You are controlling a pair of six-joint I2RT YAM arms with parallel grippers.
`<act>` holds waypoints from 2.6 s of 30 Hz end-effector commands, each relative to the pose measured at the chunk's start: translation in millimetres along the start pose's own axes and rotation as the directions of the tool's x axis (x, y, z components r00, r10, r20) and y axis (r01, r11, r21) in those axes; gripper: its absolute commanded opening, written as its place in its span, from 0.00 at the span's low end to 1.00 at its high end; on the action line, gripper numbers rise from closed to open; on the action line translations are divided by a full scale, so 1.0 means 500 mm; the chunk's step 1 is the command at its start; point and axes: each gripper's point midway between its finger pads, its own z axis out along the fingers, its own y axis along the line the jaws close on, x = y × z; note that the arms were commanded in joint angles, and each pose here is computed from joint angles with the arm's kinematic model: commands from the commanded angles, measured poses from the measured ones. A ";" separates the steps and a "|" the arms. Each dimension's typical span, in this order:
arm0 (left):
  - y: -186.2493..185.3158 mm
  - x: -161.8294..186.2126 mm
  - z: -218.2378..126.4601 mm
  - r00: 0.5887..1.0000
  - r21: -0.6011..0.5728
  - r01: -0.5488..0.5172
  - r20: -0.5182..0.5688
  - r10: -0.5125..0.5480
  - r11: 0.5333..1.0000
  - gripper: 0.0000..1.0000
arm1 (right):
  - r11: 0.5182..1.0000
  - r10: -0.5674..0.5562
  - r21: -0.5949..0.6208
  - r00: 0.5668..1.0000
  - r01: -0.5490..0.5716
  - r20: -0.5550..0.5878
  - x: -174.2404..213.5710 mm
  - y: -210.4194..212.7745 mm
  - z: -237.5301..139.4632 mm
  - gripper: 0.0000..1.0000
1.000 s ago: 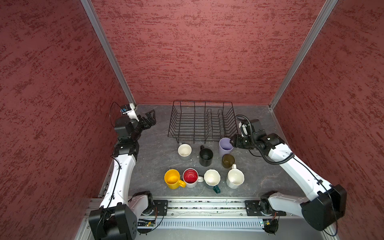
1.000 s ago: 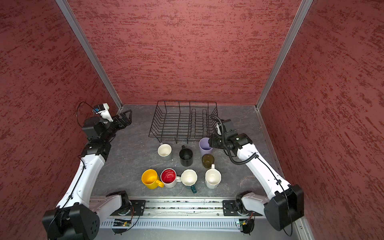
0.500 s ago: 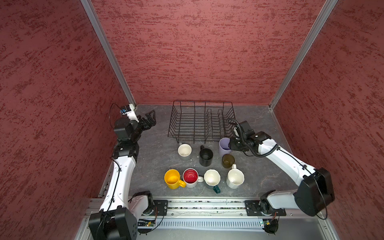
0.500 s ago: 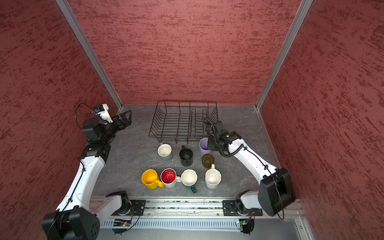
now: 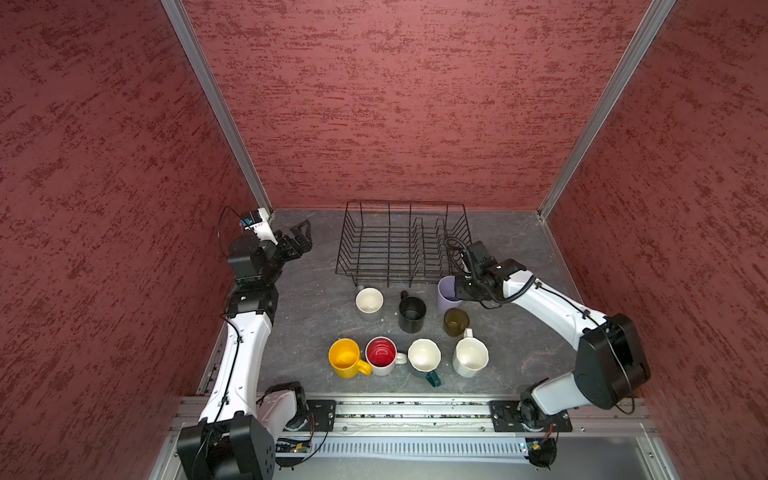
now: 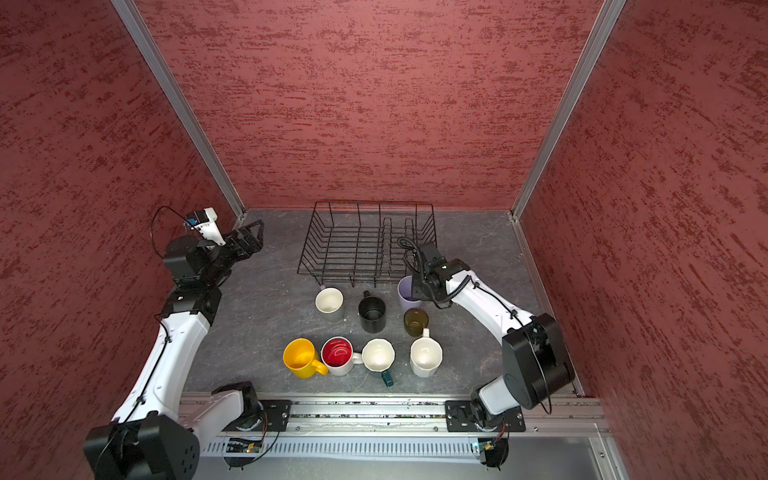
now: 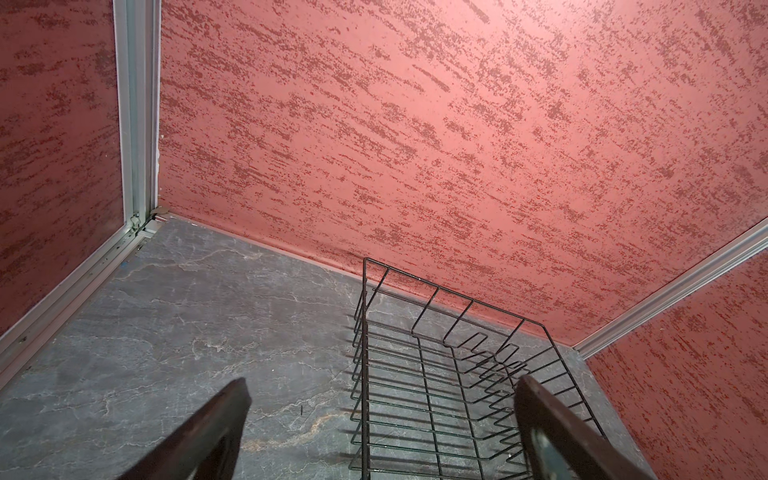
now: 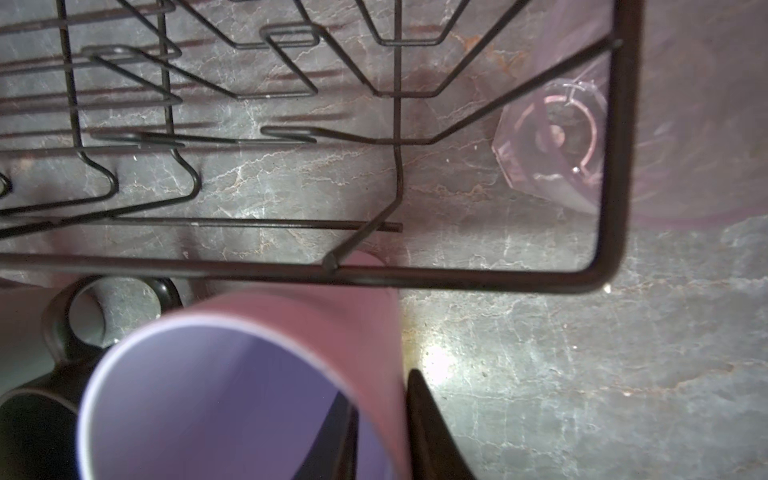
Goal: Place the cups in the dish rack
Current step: 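Lower the right gripper onto the lavender cup and close on it, then lift the lavender cup sideways toward the left gripper while the left gripper reaches in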
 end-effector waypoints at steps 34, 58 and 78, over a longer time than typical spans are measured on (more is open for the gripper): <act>-0.082 0.004 0.029 0.990 0.257 0.113 -0.112 -0.087 0.960 1.00 | 0.885 0.107 -0.448 0.879 0.130 0.465 -0.208 0.172 -0.358 0.00; -0.411 0.056 0.038 0.909 0.851 0.322 -0.400 0.114 0.415 0.99 | 0.365 0.123 -0.841 0.875 0.399 0.468 -0.303 0.333 -0.459 0.00; -0.483 0.082 0.011 0.893 0.900 0.349 -0.404 0.199 0.262 1.00 | 0.254 0.073 -0.890 0.910 0.380 0.409 -0.272 0.384 -0.441 0.00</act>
